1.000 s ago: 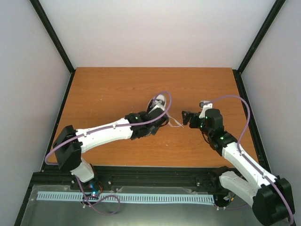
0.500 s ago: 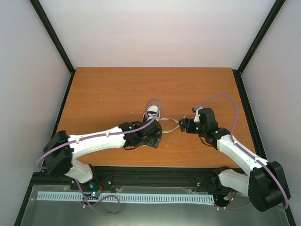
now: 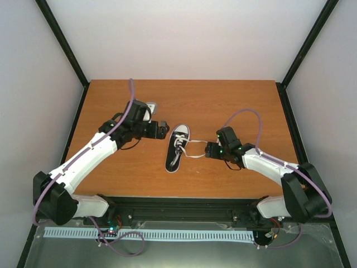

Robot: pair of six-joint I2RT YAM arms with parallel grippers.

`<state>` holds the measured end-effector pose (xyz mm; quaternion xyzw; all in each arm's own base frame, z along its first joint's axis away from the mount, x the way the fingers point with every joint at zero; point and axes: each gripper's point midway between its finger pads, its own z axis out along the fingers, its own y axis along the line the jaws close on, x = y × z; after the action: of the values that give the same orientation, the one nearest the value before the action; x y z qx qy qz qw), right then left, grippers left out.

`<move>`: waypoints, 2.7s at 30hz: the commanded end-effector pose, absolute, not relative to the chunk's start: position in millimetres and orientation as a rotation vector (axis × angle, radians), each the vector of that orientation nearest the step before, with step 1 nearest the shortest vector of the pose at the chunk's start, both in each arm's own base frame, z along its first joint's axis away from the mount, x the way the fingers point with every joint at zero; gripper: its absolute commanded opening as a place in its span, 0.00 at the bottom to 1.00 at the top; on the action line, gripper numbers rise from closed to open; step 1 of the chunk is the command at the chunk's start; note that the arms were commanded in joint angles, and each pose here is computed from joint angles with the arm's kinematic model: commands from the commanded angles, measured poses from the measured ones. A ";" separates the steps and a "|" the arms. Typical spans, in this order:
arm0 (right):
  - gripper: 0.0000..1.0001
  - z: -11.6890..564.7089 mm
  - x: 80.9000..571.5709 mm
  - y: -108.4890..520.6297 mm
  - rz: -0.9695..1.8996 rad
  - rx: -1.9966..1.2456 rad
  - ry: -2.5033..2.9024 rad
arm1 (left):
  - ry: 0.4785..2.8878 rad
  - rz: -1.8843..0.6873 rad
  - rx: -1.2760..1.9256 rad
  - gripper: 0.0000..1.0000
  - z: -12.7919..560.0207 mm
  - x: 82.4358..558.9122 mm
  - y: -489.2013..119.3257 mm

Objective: Tie the shoes

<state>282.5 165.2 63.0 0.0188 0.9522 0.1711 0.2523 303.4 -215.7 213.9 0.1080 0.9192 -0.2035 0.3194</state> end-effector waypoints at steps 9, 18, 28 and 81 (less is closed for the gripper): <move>0.72 64.3 319.6 168.4 0.185 -0.176 2.589 | 2.358 -0.693 0.498 1.00 262.3 264.9 -209.4; 0.66 46.7 335.7 180.8 0.118 -0.355 2.646 | 2.304 -0.713 0.257 1.00 237.2 258.3 -189.7; 0.59 10.8 334.3 187.2 0.104 -0.452 2.737 | 2.311 -0.686 0.106 1.00 194.5 252.8 -172.4; 0.03 258.1 291.4 221.2 0.720 -0.493 2.090 | 1.949 -0.931 0.861 0.08 155.4 331.5 -348.5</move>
<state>291.2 224.2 245.8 -0.2050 0.8407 0.2896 0.4091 325.6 -338.8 134.4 0.3358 0.7866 -0.3571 0.3755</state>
